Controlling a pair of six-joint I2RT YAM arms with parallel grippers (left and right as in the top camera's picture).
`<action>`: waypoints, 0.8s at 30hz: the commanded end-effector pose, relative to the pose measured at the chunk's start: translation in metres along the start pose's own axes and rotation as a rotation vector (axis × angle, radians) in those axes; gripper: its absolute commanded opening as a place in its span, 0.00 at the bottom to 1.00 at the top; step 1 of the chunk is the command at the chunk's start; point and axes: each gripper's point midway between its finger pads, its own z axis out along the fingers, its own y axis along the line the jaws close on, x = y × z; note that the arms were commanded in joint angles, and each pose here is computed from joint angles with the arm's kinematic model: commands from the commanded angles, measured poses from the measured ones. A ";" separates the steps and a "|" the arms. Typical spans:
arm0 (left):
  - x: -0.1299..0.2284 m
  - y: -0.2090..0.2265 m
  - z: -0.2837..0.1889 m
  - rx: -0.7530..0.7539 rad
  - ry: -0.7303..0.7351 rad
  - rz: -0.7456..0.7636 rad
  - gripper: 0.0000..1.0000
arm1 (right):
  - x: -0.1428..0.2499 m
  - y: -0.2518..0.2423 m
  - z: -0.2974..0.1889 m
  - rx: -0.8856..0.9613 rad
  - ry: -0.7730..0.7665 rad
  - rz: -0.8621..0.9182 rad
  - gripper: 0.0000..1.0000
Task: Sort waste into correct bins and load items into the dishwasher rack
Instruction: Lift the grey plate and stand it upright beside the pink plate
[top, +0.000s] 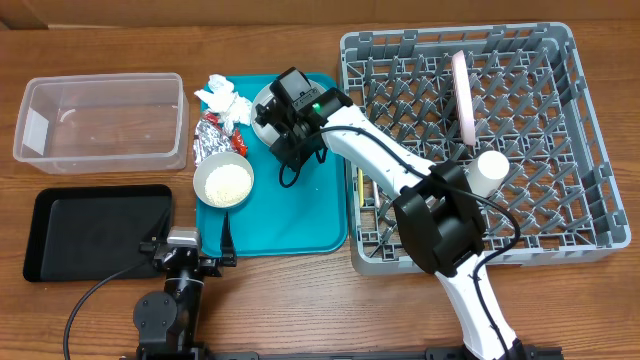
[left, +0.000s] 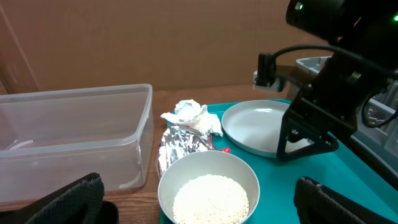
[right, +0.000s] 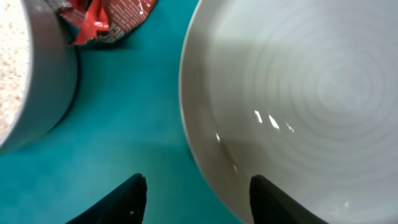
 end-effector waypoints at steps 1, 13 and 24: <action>0.000 0.001 0.000 0.000 -0.005 0.012 1.00 | 0.001 -0.001 0.017 0.019 0.008 -0.042 0.57; 0.000 0.001 0.000 0.000 -0.005 0.012 1.00 | 0.003 -0.005 0.027 0.032 0.011 -0.065 0.11; 0.000 0.001 0.000 -0.001 -0.005 0.012 1.00 | -0.013 -0.009 -0.012 0.093 0.011 -0.129 0.04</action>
